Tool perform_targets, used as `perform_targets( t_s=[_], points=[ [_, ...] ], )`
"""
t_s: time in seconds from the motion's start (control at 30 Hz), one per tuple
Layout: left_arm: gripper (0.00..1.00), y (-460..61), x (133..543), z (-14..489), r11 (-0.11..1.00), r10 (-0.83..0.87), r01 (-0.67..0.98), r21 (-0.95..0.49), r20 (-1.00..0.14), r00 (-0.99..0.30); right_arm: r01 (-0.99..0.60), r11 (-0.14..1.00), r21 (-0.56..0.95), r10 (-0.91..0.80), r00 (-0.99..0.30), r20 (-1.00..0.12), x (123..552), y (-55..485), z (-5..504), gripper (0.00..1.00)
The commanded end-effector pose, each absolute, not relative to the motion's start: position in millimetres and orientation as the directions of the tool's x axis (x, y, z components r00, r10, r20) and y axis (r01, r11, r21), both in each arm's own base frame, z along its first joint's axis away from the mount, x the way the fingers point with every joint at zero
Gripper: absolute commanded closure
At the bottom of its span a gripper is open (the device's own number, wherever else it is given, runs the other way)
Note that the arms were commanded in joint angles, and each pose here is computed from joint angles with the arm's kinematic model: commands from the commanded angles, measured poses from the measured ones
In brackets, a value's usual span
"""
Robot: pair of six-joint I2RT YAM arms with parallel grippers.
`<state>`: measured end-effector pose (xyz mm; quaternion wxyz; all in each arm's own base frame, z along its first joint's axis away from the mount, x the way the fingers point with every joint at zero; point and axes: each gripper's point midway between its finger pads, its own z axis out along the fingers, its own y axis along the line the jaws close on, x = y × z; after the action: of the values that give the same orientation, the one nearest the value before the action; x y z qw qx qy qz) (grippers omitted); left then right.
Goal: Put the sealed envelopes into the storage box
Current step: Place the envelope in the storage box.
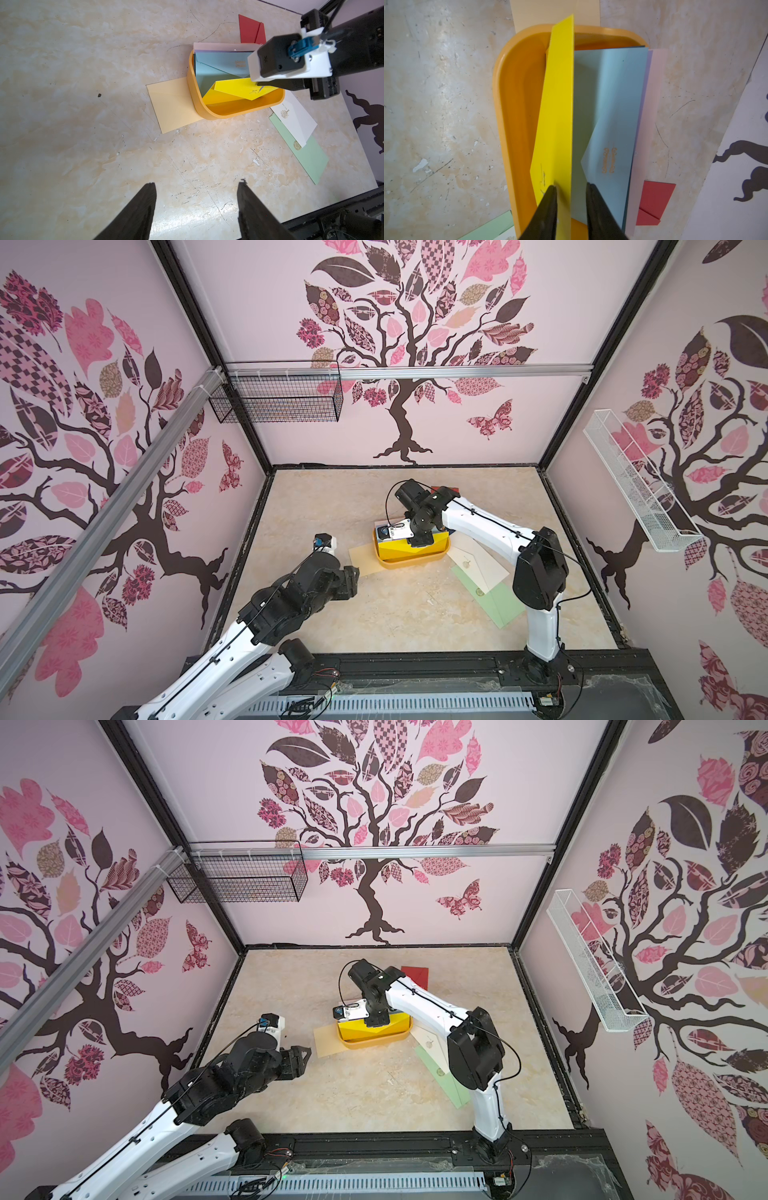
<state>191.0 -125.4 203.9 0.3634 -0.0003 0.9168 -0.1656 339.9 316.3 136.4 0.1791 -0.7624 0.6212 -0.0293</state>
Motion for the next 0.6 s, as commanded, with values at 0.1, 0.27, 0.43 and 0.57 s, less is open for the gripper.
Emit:
perform_targets(
  t_s=[0.1,0.27,0.43,0.57],
  points=[
    [0.34,-127.4,194.5,200.9,0.947,-0.116,0.119,-0.297,-0.667,-0.736,-0.918,-0.019,-0.395,-0.954,0.135,-0.268,370.6,332.9,156.5,0.67],
    [0.33,-128.6,198.9,187.7,0.959,-0.109,0.090,-0.269,-0.641,-0.760,-0.884,0.142,-0.445,-0.922,0.045,-0.384,395.3,334.5,181.4,0.66],
    [0.33,-129.2,210.6,164.0,0.945,-0.184,0.010,-0.327,-0.556,-0.810,-0.807,0.405,-0.429,-0.819,-0.111,-0.564,413.7,323.3,218.9,0.66],
    [0.33,-116.1,237.9,148.4,0.872,-0.357,-0.124,-0.474,-0.442,-0.823,-0.691,0.674,-0.262,-0.583,-0.280,-0.763,409.2,296.4,253.3,0.66]
  ],
)
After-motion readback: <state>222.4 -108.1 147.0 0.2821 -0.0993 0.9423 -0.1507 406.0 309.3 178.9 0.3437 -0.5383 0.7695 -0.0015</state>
